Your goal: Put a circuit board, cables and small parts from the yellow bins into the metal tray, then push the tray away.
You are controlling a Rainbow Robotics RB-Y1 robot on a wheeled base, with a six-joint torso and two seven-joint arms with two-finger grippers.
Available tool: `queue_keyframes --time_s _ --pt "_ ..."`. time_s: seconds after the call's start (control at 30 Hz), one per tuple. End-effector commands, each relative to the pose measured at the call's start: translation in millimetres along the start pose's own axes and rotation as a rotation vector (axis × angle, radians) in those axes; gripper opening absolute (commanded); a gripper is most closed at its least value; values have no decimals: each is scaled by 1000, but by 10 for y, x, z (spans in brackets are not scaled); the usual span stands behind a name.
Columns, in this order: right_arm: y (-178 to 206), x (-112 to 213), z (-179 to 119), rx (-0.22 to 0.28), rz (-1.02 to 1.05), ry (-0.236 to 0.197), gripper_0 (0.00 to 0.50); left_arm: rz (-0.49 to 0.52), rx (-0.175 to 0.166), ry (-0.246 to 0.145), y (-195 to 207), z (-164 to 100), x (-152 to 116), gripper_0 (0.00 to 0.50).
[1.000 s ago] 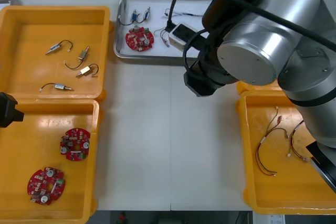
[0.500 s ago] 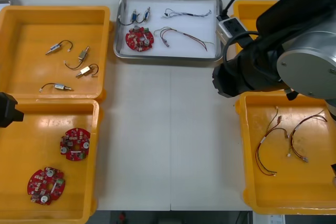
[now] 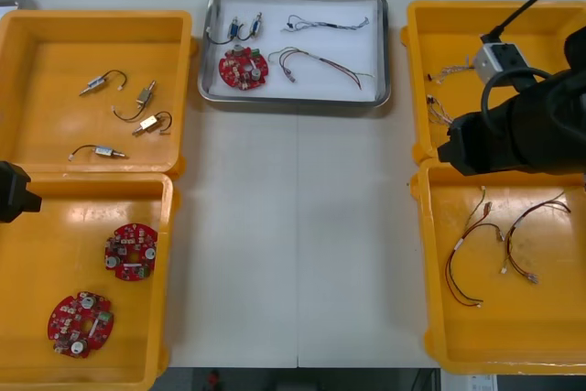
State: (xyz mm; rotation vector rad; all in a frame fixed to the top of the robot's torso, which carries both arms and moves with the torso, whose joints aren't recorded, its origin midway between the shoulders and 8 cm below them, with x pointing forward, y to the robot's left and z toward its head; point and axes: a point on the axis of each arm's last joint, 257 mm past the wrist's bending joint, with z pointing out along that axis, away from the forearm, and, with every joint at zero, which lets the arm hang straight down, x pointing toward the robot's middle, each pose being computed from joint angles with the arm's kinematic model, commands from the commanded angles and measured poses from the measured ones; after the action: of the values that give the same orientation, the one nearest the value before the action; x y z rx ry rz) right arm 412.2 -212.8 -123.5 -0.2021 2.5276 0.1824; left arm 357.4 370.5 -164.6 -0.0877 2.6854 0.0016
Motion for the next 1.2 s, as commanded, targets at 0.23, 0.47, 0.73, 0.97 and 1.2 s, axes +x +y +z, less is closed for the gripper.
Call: queue_keyframes --time_s 0.23,0.47,0.73,0.97,1.2 --pt "-712 359 -210 101 82 50 500 59 -41 -18 125 -123 -20 500" --pt "-939 465 -271 125 133 52 500 59 -41 -18 125 -123 -20 500" --pt "-1192 551 -329 161 158 61 500 59 -41 -18 125 -123 -20 500" --pt "-1340 597 -341 187 141 94 500 59 -41 -18 125 -123 -20 500" --pt "-1446 612 -351 207 118 113 500 59 -41 -18 125 -123 -20 500"
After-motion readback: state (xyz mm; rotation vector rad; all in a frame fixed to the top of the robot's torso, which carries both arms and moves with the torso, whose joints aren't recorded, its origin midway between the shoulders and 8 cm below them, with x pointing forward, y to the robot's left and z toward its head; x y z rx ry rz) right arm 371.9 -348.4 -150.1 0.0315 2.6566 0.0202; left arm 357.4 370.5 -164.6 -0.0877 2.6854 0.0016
